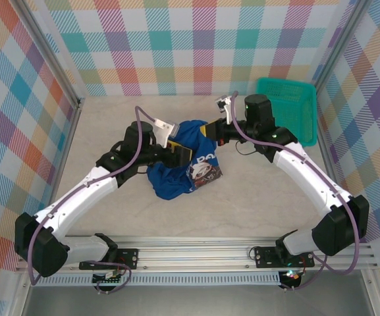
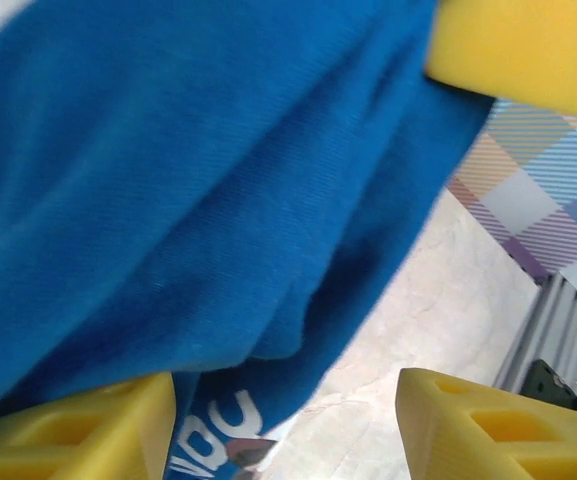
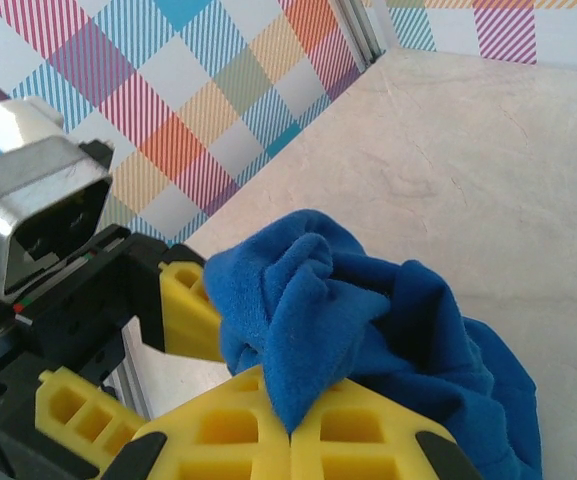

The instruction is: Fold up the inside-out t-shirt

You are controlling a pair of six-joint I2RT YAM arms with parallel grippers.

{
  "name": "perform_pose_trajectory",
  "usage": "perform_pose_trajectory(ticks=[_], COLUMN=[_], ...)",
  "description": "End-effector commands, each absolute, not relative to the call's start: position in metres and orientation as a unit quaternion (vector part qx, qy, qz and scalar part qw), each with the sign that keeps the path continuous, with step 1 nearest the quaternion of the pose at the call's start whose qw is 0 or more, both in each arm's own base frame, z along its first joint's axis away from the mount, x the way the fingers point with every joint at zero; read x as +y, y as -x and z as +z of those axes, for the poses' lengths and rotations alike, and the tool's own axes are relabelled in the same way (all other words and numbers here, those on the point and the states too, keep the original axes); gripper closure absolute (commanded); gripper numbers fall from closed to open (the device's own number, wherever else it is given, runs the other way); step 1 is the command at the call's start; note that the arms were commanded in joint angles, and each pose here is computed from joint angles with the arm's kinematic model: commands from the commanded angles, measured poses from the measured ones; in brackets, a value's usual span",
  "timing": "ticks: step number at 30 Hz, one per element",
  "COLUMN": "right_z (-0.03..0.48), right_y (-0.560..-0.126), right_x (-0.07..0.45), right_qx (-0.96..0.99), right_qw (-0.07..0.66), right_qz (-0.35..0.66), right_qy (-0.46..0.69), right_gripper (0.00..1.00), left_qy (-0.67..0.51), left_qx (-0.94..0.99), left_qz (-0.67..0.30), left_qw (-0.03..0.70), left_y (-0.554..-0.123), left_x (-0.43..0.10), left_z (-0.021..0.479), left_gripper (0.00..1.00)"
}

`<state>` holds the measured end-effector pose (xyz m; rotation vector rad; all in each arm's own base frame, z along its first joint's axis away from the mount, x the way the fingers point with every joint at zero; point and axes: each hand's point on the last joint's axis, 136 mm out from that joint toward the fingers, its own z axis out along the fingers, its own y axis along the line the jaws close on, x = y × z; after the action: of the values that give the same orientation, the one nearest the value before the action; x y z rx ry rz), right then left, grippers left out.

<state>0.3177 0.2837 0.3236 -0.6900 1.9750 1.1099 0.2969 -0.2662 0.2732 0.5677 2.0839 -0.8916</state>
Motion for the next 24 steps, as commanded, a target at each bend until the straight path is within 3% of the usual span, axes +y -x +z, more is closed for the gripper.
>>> perform_pose_trajectory(ticks=[1, 5, 12, 15, 17, 19, 20, 24], right_z=[0.348, 0.347, 0.341, 0.322, 0.300, 0.283, 0.282, 0.297], right_y=[-0.315, -0.315, -0.320, -0.334, -0.350, -0.358, -0.357, -0.324], right_x=[0.287, 0.287, 0.284, 0.271, 0.250, 0.228, 0.225, 0.251], right_qx=[0.750, 0.750, 0.759, 0.792, 0.831, 0.859, 0.859, 0.794], right_qw=[0.393, 0.391, 0.397, 0.406, 0.415, 0.421, 0.427, 0.480], right_qz=[0.452, 0.454, 0.436, 0.375, 0.286, 0.184, 0.155, 0.163], right_qy=[0.281, 0.280, 0.276, 0.260, 0.235, 0.227, 0.236, 0.335], right_gripper=[1.00, 1.00, 1.00, 0.98, 0.89, 0.71, 0.66, 0.53], left_qy=[-0.228, -0.237, -0.247, -0.248, -0.239, -0.217, -0.205, -0.157], left_qx=[0.807, 0.799, 0.795, 0.783, 0.777, 0.781, 0.789, 0.816], left_qz=[-0.360, -0.372, -0.385, -0.409, -0.428, -0.441, -0.444, -0.446], left_qw=[0.410, 0.408, 0.398, 0.397, 0.394, 0.385, 0.371, 0.334], left_y=[-0.309, -0.314, -0.312, -0.303, -0.296, -0.293, -0.291, -0.291], left_x=[-0.272, -0.281, -0.286, -0.288, -0.288, -0.284, -0.281, -0.273], left_z=[0.294, 0.300, 0.302, 0.317, 0.330, 0.340, 0.340, 0.340], left_gripper=[0.38, 0.44, 0.78, 0.94, 1.00, 1.00, 1.00, 1.00])
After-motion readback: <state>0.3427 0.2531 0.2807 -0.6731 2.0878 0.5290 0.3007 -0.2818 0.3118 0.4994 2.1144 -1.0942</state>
